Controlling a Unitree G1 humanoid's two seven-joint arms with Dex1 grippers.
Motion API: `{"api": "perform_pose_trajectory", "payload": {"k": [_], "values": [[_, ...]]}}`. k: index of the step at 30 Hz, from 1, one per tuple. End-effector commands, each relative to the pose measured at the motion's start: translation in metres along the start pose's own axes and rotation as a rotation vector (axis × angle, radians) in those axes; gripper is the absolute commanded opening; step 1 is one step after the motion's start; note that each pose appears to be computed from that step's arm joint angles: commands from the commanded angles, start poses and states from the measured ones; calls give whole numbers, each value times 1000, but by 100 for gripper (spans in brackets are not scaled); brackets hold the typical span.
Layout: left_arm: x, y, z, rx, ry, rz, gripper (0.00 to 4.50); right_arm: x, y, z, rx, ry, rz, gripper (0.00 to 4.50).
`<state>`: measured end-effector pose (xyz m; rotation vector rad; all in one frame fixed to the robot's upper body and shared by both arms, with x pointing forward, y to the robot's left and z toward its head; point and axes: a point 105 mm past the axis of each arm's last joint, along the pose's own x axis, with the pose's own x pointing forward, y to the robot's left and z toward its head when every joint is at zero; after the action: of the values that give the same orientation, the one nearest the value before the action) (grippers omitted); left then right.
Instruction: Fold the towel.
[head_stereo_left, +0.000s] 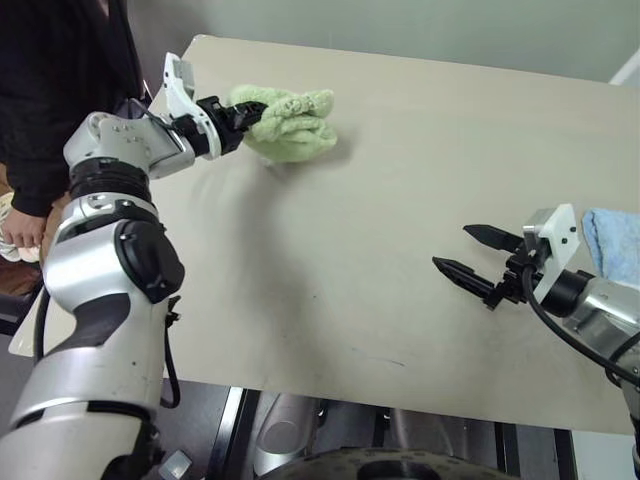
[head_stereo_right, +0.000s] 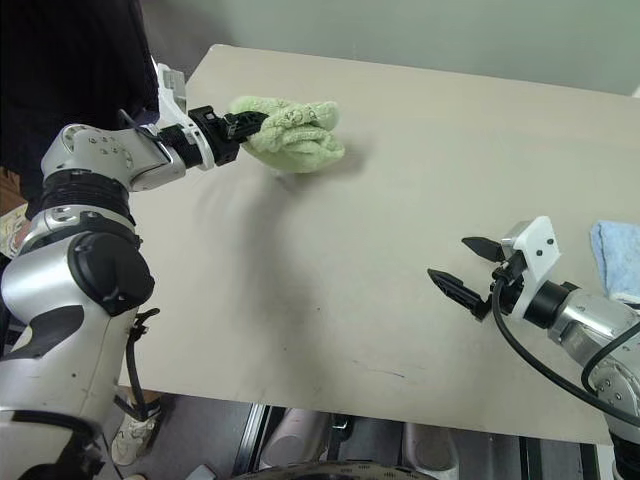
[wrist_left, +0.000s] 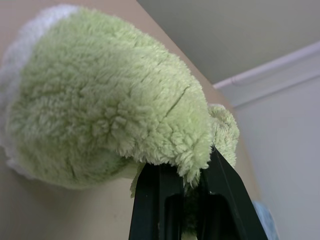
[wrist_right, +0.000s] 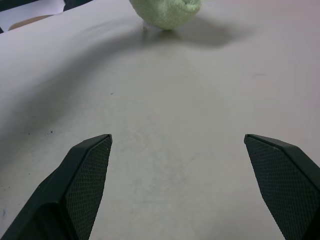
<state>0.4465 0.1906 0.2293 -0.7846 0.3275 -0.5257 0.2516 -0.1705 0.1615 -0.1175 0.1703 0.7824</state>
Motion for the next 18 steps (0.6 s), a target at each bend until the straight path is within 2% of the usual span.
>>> {"api": "perform_pose_trajectory", "payload": {"k": [1, 10, 18], "values": [[-13, -13, 45, 48, -177, -6, 3, -1, 0, 7, -35, -24, 9, 450], [-43, 7, 88, 128, -396, 155, 3, -1, -1, 4, -33, -19, 7, 450], [-81, 40, 108, 246, -518, 327, 3, -5, 0, 1, -29, -8, 0, 450]]}}
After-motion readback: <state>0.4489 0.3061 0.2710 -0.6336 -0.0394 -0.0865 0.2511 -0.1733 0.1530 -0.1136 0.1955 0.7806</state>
